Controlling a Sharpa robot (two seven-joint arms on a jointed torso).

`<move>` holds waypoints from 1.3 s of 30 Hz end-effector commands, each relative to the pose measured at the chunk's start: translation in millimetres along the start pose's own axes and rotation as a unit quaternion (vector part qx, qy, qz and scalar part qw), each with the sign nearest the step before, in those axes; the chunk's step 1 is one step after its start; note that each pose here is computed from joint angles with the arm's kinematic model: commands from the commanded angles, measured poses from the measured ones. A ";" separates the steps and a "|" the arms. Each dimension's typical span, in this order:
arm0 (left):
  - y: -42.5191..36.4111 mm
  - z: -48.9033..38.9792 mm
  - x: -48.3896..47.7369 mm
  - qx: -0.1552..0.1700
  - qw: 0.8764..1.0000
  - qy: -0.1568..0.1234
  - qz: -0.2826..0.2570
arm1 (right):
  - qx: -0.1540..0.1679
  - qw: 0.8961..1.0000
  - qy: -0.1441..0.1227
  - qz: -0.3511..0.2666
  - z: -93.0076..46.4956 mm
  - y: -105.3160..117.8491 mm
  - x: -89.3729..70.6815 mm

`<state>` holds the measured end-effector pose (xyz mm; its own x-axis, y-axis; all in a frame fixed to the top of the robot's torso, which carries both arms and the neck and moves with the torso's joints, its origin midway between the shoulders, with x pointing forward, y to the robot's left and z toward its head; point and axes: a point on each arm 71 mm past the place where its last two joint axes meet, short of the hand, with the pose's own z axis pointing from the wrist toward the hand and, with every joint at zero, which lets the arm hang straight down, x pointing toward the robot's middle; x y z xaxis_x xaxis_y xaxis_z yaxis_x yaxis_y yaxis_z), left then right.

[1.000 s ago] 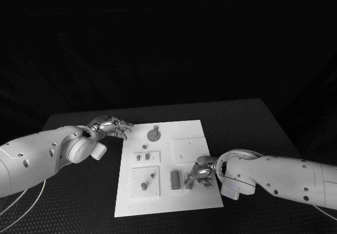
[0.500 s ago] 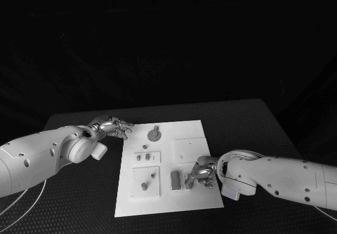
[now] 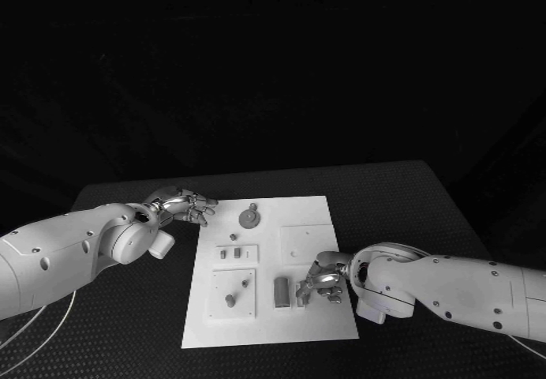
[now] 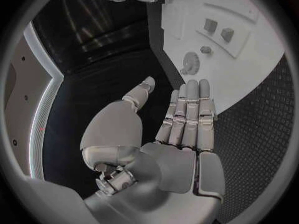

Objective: Assemble the parts on the task board

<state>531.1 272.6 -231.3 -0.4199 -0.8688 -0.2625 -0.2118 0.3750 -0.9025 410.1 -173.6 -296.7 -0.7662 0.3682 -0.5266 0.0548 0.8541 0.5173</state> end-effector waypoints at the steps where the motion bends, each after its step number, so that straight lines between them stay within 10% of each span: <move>1: -1.4 0.3 2.1 0.003 1.000 0.008 0.000 | -0.023 1.000 0.004 -0.019 0.4 6.2 3.1; 27: -1.2 0.1 2.1 0.002 1.000 0.009 0.001 | -0.009 0.999 0.020 -0.023 1.4 2.9 4.4; 39: -0.9 -0.2 1.2 0.002 1.000 0.008 0.001 | -0.031 0.999 -0.033 -0.013 -3.9 -0.4 -5.0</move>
<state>530.9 273.2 -231.6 -0.4209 -0.8681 -0.2633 -0.2143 0.3772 -0.9010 409.8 -179.0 -295.6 -0.7571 0.3561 -0.5477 0.0316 0.8574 0.5137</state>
